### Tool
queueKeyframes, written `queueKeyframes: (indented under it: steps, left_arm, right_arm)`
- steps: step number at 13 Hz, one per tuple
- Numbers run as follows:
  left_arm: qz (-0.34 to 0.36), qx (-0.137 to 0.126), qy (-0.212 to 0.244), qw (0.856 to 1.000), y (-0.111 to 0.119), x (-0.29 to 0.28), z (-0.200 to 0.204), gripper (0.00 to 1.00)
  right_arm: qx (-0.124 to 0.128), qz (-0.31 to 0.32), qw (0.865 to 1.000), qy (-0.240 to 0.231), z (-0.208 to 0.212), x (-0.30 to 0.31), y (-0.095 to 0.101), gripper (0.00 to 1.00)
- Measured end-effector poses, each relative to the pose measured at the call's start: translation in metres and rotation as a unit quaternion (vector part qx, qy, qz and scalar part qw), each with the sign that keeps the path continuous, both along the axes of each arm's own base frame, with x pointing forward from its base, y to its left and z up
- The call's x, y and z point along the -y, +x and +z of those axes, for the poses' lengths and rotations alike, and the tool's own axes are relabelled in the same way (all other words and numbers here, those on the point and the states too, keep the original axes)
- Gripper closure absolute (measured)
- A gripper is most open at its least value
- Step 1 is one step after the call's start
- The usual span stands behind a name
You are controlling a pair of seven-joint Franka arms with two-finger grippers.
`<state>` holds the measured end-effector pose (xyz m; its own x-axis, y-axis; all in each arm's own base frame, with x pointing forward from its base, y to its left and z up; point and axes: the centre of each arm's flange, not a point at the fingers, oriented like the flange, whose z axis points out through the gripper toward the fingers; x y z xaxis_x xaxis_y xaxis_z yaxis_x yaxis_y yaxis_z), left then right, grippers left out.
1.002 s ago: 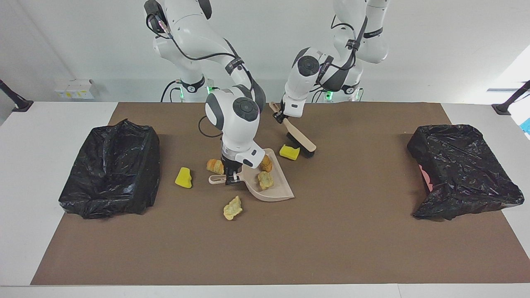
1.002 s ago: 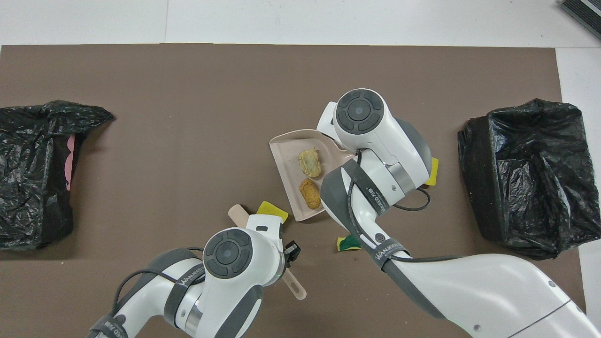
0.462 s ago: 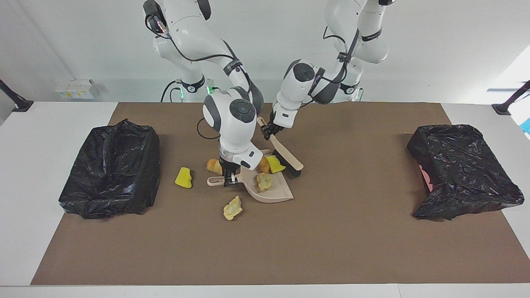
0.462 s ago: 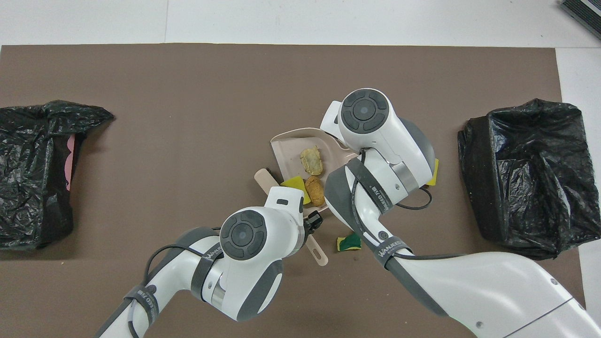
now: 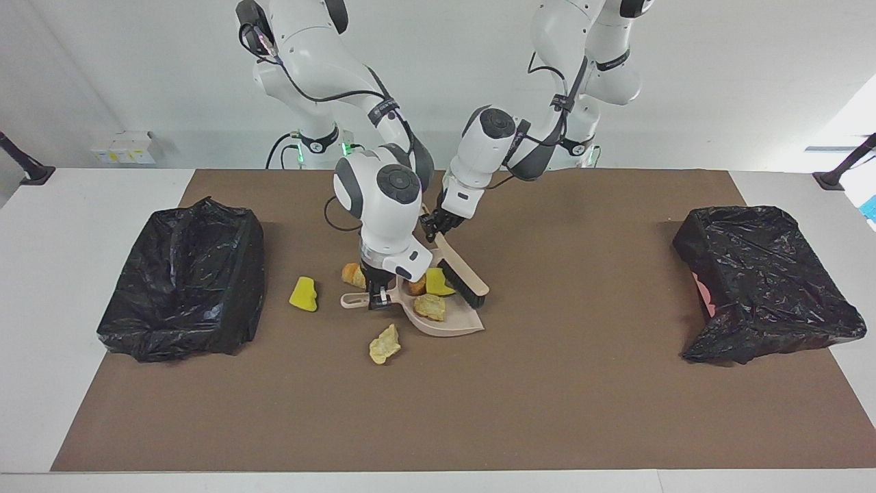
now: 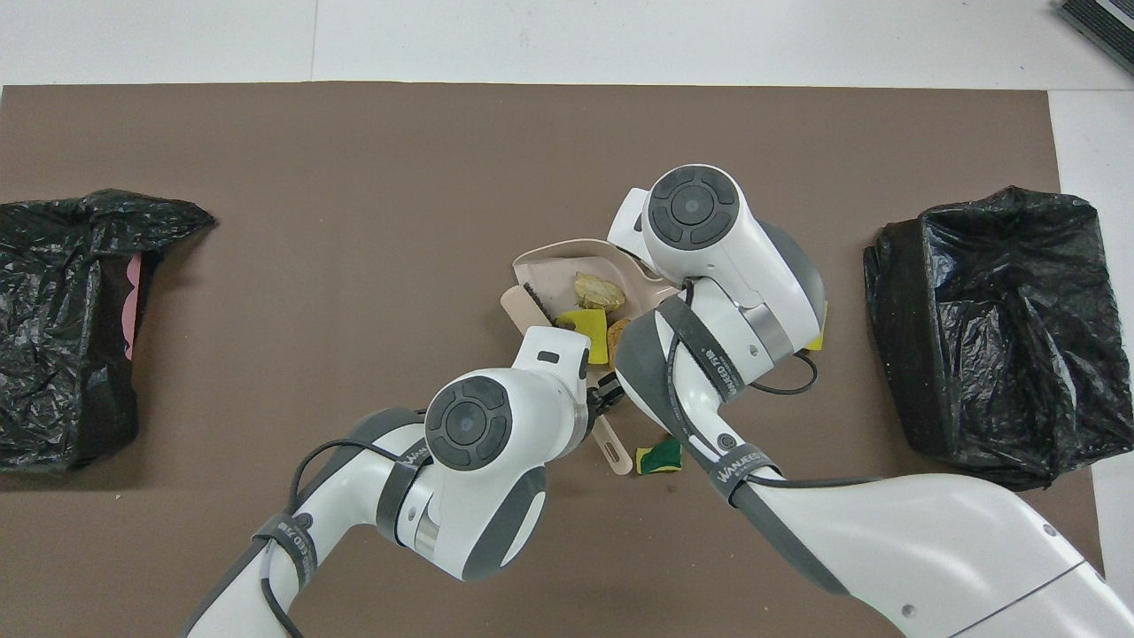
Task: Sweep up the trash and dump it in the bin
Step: 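Carry the loaded dustpan with the right gripper to the black bag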
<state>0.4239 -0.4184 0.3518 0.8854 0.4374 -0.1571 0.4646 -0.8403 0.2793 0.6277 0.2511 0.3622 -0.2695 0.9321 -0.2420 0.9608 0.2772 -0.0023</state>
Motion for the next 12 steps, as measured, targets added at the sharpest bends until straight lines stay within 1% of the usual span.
queueKeyframes:
  steps: [3, 5, 6, 8, 10, 11, 12]
  left_arm:
    - [-0.014, -0.031, 0.024, 0.999, 0.018, -0.033, -0.010, 0.74]
    - [-0.022, -0.044, 0.047, 0.998, 0.029, -0.055, -0.015, 0.74]
    - [-0.034, -0.048, 0.065, 0.996, 0.031, -0.063, -0.017, 0.74]
    - [-0.071, -0.034, 0.106, 0.991, 0.029, -0.066, -0.015, 0.74]
    - [-0.090, -0.028, 0.124, 0.988, 0.023, -0.065, -0.010, 0.74]
    - [-0.102, -0.028, 0.132, 0.986, 0.015, -0.062, -0.010, 0.74]
    - [-0.117, -0.028, 0.138, 0.983, 0.001, -0.057, -0.011, 0.74]
  right_arm:
    - [-0.002, -0.016, 1.000, 0.008, 0.000, 0.015, 0.006, 0.69]
    - [-0.006, -0.039, 0.999, 0.032, 0.001, 0.023, 0.010, 0.69]
    - [-0.006, -0.058, 0.997, 0.049, 0.004, 0.026, 0.012, 0.69]
    - [0.000, -0.101, 0.992, 0.079, 0.017, 0.041, 0.020, 0.69]
    - [0.014, -0.133, 0.986, 0.104, 0.042, 0.062, 0.027, 0.69]
    - [0.024, -0.145, 0.983, 0.110, 0.057, 0.077, 0.030, 0.69]
    - [0.034, -0.159, 0.980, 0.113, 0.073, 0.097, 0.031, 0.69]
